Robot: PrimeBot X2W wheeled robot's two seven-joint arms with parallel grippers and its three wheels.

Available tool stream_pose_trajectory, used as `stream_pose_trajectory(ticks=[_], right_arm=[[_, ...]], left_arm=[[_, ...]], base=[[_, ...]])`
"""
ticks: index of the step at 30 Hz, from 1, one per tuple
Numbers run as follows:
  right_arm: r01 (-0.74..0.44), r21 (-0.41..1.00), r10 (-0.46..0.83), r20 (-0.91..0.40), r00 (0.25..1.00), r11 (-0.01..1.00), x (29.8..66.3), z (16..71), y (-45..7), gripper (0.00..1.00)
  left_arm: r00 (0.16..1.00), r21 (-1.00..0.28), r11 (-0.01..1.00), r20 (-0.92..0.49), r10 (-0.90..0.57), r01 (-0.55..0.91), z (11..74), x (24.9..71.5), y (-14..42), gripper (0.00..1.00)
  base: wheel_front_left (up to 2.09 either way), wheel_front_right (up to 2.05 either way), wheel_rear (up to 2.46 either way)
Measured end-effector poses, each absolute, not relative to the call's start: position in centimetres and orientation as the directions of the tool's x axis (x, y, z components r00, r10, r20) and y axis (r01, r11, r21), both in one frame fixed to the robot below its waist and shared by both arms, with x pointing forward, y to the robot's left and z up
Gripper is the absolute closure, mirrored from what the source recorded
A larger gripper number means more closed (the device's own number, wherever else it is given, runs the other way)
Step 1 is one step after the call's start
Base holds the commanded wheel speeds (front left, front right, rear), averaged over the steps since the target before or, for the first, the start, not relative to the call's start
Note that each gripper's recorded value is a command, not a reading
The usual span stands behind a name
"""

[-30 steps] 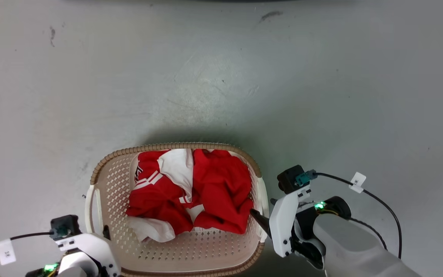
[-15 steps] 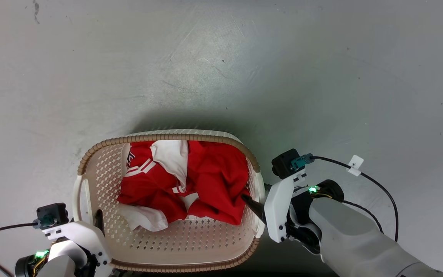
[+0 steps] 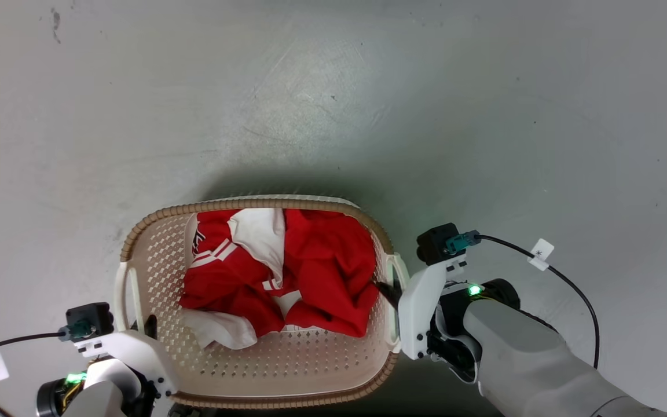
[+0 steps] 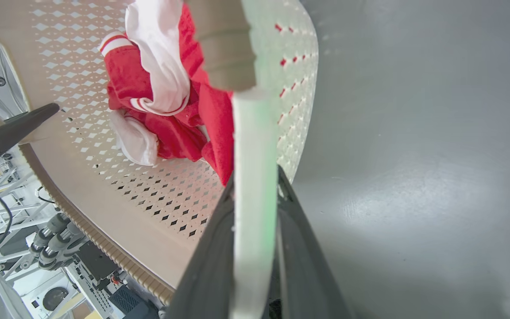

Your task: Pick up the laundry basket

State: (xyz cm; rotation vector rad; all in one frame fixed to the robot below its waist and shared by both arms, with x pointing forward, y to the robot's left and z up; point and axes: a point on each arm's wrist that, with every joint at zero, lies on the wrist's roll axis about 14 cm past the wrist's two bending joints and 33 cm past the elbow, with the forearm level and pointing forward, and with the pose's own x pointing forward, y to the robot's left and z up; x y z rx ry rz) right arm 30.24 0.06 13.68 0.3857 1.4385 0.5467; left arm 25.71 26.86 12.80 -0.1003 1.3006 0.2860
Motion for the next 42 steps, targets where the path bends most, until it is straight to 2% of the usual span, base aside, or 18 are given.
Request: stream_pose_trajectory(ticks=[10,17,27,42], right_arm=[[-0.149,0.497,0.516,-0.843,0.149,0.855,32.6,15.2,-2.1,1.00],[-0.176,0.423,0.452,-0.872,0.188,0.889,33.5,16.9,-5.1,1.00],[-0.148,0.362,0.385,-0.907,0.172,0.920,32.9,19.9,-8.6,1.00],[-0.102,0.323,0.337,-0.922,0.190,0.941,32.5,25.0,-11.2,1.00]], left_arm=[[0.310,0.018,0.965,-0.945,0.101,-0.261,14.1,27.9,23.6,1.00],[0.309,-0.068,0.973,-0.951,0.004,-0.222,15.4,29.6,19.6,1.00],[0.262,-0.173,0.974,-0.956,-0.130,-0.146,18.3,31.7,15.6,1.00],[0.198,-0.244,0.969,-0.952,-0.232,-0.035,23.5,32.9,12.6,1.00]], base=[[0.00,0.00,0.00],[0.00,0.00,0.00],[0.00,0.00,0.00],[0.00,0.00,0.00]])
